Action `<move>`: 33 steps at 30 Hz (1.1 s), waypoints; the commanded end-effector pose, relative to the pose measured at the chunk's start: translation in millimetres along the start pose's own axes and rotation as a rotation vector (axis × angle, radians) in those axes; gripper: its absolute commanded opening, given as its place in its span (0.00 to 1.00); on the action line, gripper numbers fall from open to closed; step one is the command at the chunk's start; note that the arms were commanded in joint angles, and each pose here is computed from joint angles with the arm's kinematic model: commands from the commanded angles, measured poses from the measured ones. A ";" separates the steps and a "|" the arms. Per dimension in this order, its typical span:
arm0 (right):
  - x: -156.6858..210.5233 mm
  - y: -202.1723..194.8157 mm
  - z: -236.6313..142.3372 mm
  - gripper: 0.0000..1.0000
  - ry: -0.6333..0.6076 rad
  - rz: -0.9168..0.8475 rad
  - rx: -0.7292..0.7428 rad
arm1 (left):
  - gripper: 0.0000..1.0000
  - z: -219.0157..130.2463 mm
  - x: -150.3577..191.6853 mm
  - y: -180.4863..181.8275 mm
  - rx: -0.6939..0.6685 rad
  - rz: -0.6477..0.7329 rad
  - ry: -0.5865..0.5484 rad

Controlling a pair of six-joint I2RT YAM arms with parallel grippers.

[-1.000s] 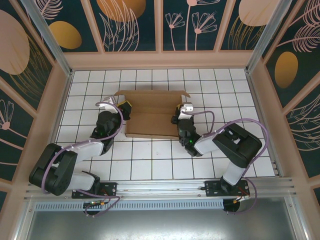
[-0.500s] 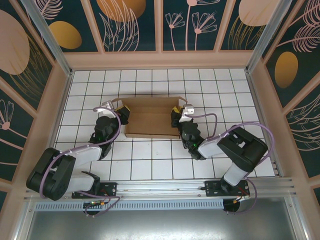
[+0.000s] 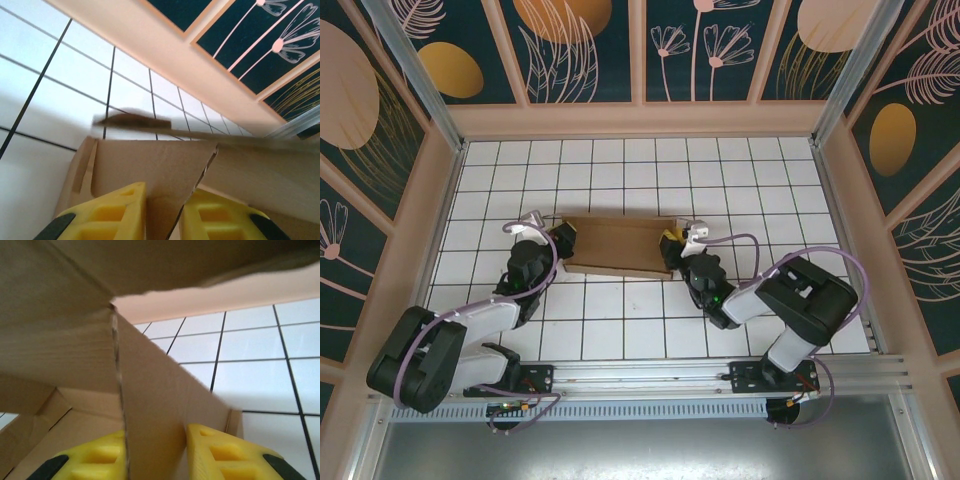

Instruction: Fold the paper box

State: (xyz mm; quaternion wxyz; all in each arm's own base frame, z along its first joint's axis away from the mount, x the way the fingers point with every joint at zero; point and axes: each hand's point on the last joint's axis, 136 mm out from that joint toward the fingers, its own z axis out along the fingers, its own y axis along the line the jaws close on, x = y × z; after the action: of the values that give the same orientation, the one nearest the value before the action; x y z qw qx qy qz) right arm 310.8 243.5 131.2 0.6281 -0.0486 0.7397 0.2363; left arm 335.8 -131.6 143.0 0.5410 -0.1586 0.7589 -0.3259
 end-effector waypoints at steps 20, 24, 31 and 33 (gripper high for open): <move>3.7 -2.6 -20.2 0.48 0.013 -0.028 -0.047 | 0.23 -11.2 26.6 41.6 -0.218 -0.004 0.114; 13.7 -15.6 -24.6 0.54 0.076 -0.061 0.009 | 0.23 -9.8 25.1 41.0 -0.223 -0.012 0.111; 24.1 -58.2 -43.2 0.76 0.130 -0.019 0.218 | 0.23 -7.1 24.1 41.6 -0.234 -0.007 0.112; 25.7 -69.0 -48.1 0.87 0.170 -0.010 0.287 | 0.23 -6.6 22.3 41.3 -0.238 -0.005 0.107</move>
State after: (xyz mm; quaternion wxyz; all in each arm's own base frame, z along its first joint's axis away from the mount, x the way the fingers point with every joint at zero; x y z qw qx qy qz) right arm 288.0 200.8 108.1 0.5879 -0.0365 0.7877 0.1805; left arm 320.2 -115.4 95.4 0.4674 -0.2030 0.8210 -0.2574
